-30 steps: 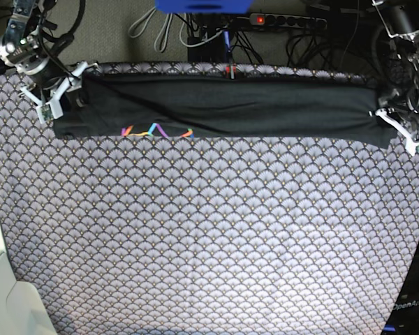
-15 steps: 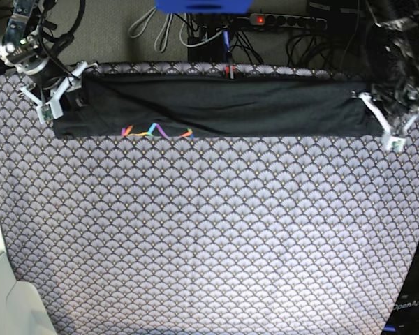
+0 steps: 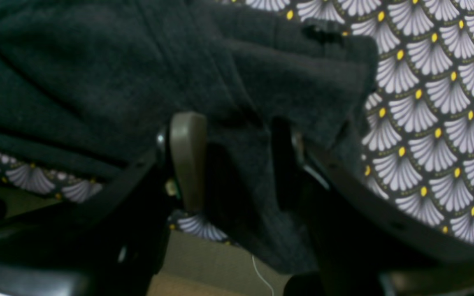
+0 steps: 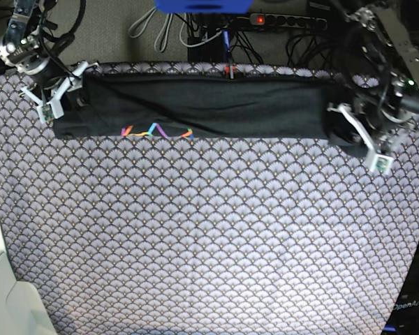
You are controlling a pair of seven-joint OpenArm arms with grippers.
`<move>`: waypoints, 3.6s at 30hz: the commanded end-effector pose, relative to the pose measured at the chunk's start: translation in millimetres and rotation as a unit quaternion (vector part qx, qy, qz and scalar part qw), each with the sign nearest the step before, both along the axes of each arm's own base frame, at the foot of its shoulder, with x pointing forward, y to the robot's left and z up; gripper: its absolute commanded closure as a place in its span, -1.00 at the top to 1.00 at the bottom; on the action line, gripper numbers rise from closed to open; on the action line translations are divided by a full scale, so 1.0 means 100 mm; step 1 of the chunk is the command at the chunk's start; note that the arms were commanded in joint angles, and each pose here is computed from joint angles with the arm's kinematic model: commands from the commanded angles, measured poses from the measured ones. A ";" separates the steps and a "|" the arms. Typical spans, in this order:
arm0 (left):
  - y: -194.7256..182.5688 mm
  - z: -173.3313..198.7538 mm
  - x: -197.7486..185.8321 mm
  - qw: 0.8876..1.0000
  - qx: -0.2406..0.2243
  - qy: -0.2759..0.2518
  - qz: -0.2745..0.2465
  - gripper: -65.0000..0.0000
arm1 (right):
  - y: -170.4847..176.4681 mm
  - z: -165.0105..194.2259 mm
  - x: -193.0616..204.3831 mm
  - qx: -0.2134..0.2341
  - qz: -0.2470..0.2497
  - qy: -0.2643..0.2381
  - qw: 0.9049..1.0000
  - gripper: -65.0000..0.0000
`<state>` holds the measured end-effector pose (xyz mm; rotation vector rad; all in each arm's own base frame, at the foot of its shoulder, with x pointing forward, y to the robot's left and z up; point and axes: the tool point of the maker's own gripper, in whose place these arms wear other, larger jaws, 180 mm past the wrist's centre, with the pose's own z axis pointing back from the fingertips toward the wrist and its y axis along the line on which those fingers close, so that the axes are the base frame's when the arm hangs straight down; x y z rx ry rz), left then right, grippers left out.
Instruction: Fold the T-shirt properly
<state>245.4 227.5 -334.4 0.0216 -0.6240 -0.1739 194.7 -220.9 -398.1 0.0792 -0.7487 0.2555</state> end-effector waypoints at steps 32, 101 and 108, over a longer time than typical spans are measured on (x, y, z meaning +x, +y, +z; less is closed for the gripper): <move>-1.99 0.02 0.18 0.974 -0.195 -0.008 -0.114 -0.99 | -0.02 0.10 0.06 0.000 0.002 -0.021 1.000 -0.16; -0.34 -0.09 0.11 0.984 -0.173 -0.020 0.041 -0.83 | -0.61 0.09 0.23 -0.031 -0.062 -0.005 0.998 -0.15; -0.34 -0.07 0.13 0.984 -0.174 -0.024 0.041 -0.83 | -0.62 -0.02 0.18 -0.023 -0.065 0.011 0.998 -0.15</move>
